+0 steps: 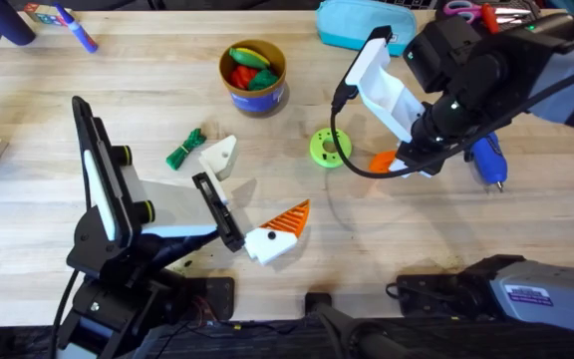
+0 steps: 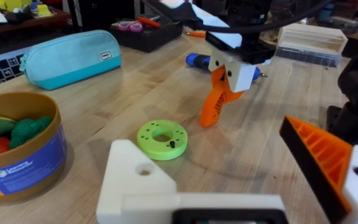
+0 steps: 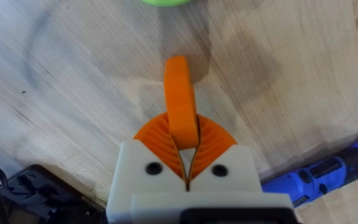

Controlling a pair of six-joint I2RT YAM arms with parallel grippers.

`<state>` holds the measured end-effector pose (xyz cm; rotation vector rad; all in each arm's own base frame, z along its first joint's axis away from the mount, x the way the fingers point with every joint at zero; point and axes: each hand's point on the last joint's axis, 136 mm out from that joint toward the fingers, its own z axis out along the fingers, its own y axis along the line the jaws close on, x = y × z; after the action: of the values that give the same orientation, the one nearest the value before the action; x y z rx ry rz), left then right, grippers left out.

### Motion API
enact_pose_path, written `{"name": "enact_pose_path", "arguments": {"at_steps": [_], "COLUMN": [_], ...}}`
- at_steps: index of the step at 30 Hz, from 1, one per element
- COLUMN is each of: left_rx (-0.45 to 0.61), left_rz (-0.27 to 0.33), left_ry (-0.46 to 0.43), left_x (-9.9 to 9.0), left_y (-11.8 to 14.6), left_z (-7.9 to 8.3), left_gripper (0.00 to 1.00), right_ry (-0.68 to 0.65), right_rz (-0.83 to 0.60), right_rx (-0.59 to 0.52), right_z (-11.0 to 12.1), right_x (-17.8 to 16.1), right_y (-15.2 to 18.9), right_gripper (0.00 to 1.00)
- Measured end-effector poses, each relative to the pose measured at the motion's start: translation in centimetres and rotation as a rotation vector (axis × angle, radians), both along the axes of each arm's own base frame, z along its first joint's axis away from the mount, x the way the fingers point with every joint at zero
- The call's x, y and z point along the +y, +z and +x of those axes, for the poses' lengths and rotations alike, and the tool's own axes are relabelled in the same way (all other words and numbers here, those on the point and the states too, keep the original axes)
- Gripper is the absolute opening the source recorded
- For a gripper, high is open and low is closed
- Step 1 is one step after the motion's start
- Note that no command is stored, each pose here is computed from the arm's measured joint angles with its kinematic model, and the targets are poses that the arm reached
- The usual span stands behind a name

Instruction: Pick up the gripper from the table and insert it into the empty holder that is missing its gripper. Then pick up a screw, insert it into the mounting hole, and use the screwdriver to tighten it. Finally, clean up the table by picking up the vegetable and placing it into the bucket.

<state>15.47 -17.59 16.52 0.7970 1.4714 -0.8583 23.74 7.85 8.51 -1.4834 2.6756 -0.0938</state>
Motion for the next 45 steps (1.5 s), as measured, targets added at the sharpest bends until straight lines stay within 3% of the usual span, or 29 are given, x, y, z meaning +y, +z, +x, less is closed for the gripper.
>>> {"name": "enact_pose_path", "arguments": {"at_steps": [21, 42, 45], "left_rx": [0.007, 0.007, 0.007], "left_rz": [0.003, 0.003, 0.003], "left_ry": [0.006, 0.006, 0.006], "left_x": [0.1, 0.1, 0.1], "left_y": [-0.1, -0.1, -0.1], "left_z": [0.1, 0.1, 0.1], "left_gripper": [0.988, 0.988, 0.988], "right_ry": [-0.024, -0.028, -0.028], "right_rz": [0.067, 0.060, 0.033], "right_rx": [0.053, 0.012, 0.001], "right_z": [-1.1, -0.1, 0.0], "right_x": [1.0, 1.0, 0.6], "right_y": [-0.1, 0.0, 0.0], "right_gripper": [0.013, 0.009, 0.118]}}
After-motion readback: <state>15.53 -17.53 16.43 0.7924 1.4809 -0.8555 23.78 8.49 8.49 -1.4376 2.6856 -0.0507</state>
